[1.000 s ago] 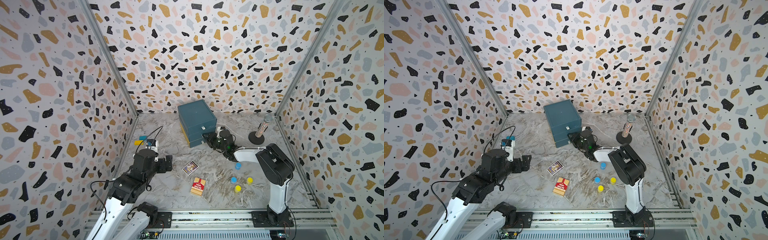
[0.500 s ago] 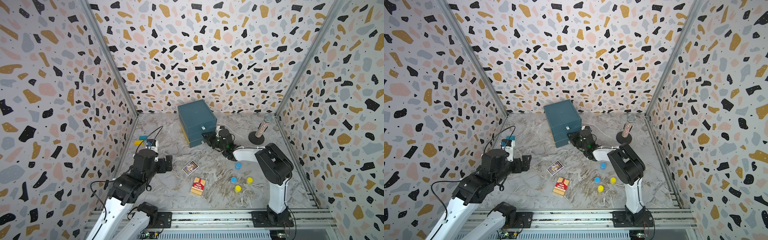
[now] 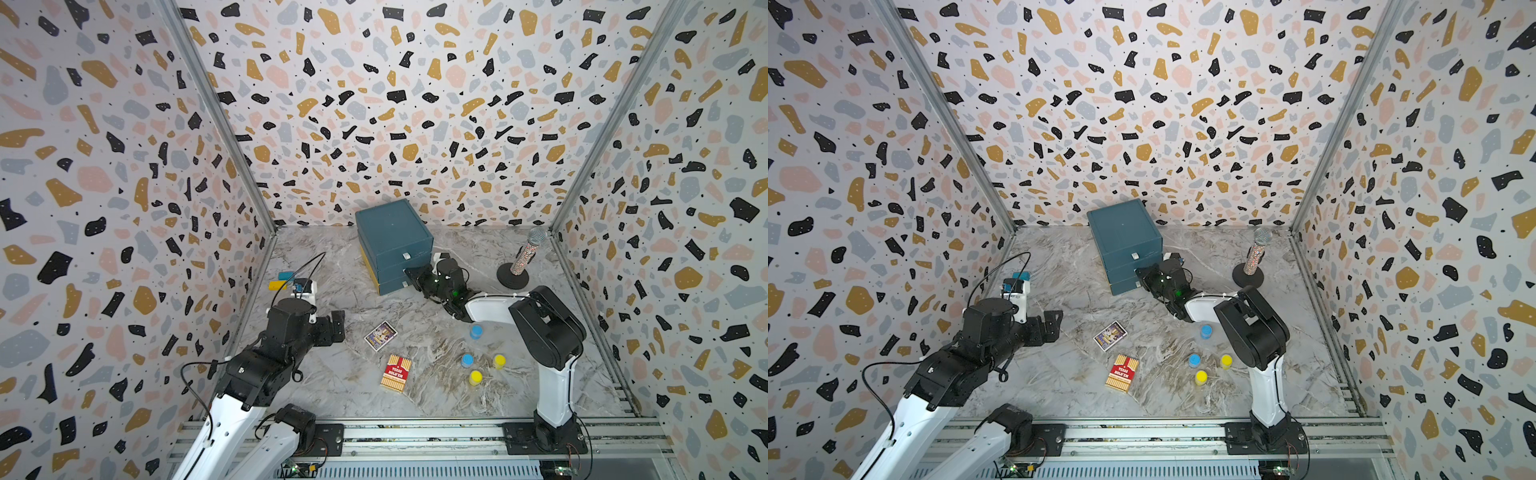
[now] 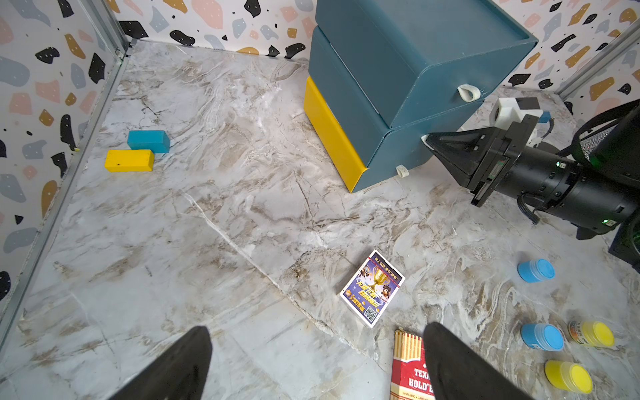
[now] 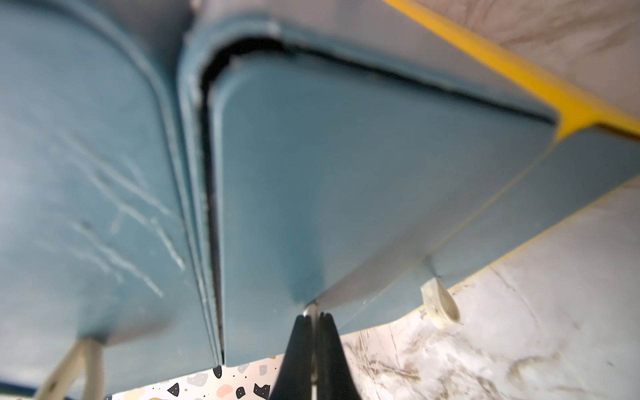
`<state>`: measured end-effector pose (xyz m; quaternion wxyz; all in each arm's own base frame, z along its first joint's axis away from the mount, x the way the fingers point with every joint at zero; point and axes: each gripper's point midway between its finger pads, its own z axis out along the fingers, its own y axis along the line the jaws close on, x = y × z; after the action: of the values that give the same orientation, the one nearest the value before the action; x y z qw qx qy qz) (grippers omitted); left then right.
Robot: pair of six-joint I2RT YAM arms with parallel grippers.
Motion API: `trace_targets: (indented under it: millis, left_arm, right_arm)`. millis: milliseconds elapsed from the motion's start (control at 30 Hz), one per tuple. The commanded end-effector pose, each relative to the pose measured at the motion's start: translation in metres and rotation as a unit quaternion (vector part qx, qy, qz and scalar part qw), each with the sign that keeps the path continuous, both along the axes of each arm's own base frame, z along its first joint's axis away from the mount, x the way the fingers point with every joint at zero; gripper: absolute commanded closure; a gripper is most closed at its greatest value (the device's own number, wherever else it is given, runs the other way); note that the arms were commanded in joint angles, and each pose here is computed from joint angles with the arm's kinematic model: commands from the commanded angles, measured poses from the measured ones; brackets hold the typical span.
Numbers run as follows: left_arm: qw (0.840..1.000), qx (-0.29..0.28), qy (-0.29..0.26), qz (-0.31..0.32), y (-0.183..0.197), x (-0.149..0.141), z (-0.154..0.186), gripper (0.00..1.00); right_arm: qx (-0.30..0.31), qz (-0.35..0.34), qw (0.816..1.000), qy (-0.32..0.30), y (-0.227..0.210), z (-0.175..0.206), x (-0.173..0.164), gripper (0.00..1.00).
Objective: Put the paint cans in the drawer according to color
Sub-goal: Open the drawer in the storage box.
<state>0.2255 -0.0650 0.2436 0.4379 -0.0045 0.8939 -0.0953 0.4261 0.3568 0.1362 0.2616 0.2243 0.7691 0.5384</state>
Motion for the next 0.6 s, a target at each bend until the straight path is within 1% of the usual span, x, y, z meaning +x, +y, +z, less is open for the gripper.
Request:
trace_targets:
  millis: [0, 400, 567]
  left_arm:
    - [1.000, -0.005, -0.017, -0.002, -0.001, 0.004, 0.006, 0.02]
    - [1.000, -0.003, -0.017, -0.001, -0.001, 0.004, 0.005, 0.02]
    - [1.000, -0.004, -0.017, -0.001, -0.001, 0.004, 0.006, 0.02]
  right_arm:
    - [0.000, 0.000, 1.000, 0.000, -0.007, 0.013, -0.014, 1.00]
    - [-0.012, 0.022, 0.999, 0.023, -0.034, 0.011, -0.063, 1.00]
    - [-0.017, 0.042, 0.999, 0.021, -0.038, 0.014, -0.079, 1.00]
